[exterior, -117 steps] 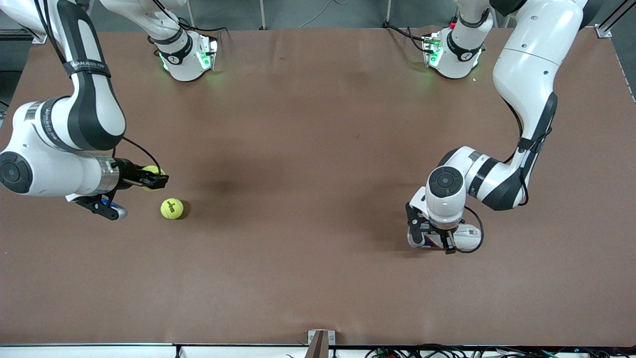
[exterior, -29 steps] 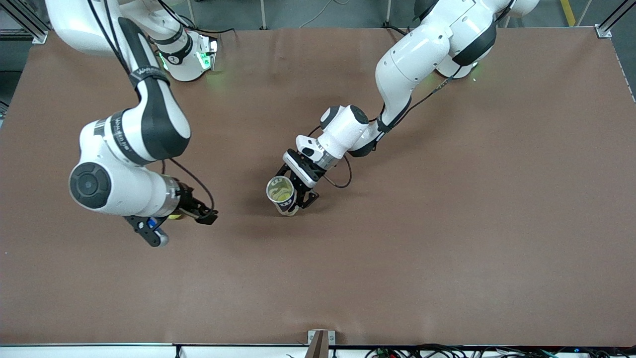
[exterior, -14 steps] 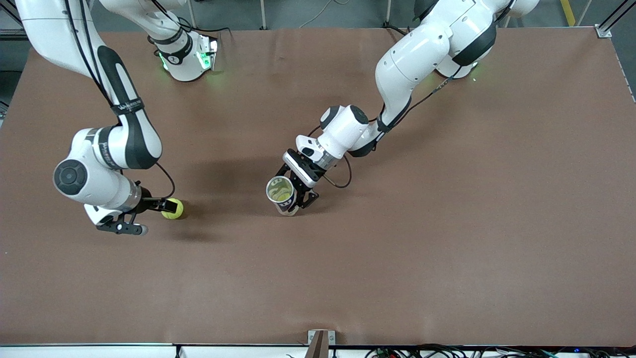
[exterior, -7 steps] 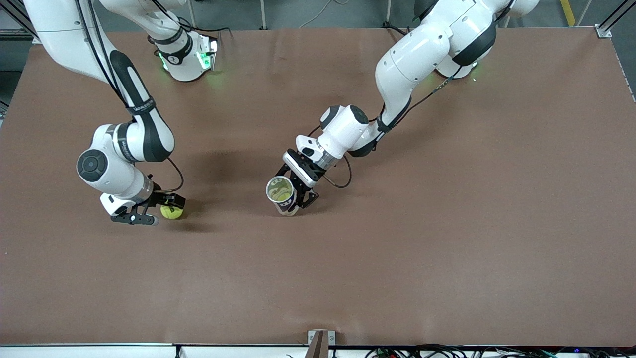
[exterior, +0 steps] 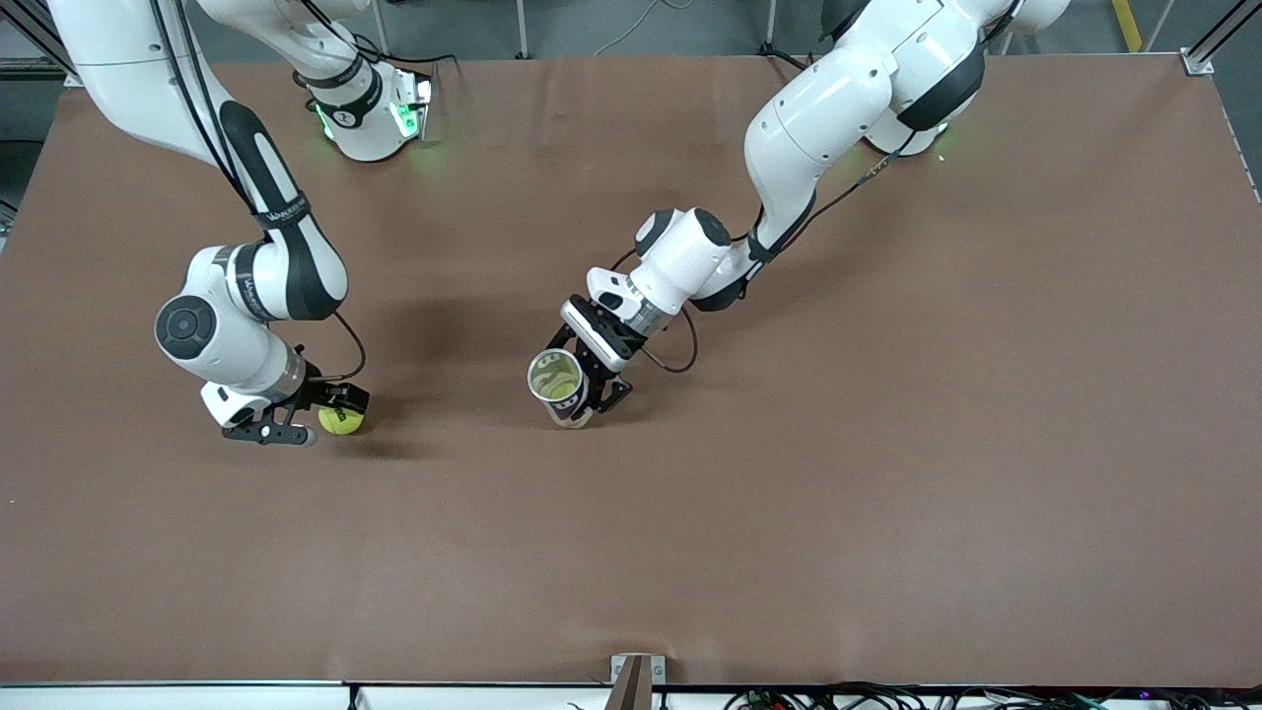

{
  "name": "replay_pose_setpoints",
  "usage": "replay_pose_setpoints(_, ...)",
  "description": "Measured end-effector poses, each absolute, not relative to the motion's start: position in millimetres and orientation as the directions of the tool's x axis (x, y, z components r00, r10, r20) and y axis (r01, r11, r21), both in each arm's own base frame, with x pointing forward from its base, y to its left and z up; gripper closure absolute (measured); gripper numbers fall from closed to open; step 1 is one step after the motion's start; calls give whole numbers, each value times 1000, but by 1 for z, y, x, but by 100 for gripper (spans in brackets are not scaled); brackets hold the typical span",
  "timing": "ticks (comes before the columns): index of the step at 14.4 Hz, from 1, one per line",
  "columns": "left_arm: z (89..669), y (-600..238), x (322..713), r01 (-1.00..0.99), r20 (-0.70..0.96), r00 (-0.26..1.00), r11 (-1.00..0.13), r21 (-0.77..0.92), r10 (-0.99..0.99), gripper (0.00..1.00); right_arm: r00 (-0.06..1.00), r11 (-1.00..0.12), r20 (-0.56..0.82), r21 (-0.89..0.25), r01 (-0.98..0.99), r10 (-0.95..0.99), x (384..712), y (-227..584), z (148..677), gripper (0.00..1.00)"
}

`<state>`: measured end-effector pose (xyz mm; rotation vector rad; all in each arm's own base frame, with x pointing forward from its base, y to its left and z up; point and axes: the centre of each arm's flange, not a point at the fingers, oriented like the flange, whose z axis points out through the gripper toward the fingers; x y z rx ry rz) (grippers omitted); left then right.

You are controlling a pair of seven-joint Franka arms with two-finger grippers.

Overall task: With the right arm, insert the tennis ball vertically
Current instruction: 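Lower the right gripper onto the second ball and grasp it, then lift the second ball and carry it over the can with the right gripper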

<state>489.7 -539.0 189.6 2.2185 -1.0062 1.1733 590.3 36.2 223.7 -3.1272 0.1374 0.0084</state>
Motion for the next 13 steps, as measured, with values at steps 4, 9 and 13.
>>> replay_pose_setpoints(4, 190, -539, 490, -766, 836, 377, -641, 40, -398, 24, 996, -996, -14, -9, -88, -88, 590, 36, 215, 6)
replay_pose_setpoints(9, 190, -539, 490, -766, 836, 377, -642, 39, -398, 24, 996, -996, -10, -9, -88, -88, 593, 36, 213, 28)
replay_pose_setpoints(13, 190, -539, 490, -766, 836, 377, -642, 39, -398, 24, 996, -996, -8, -9, -88, -88, 594, 36, 213, 31)
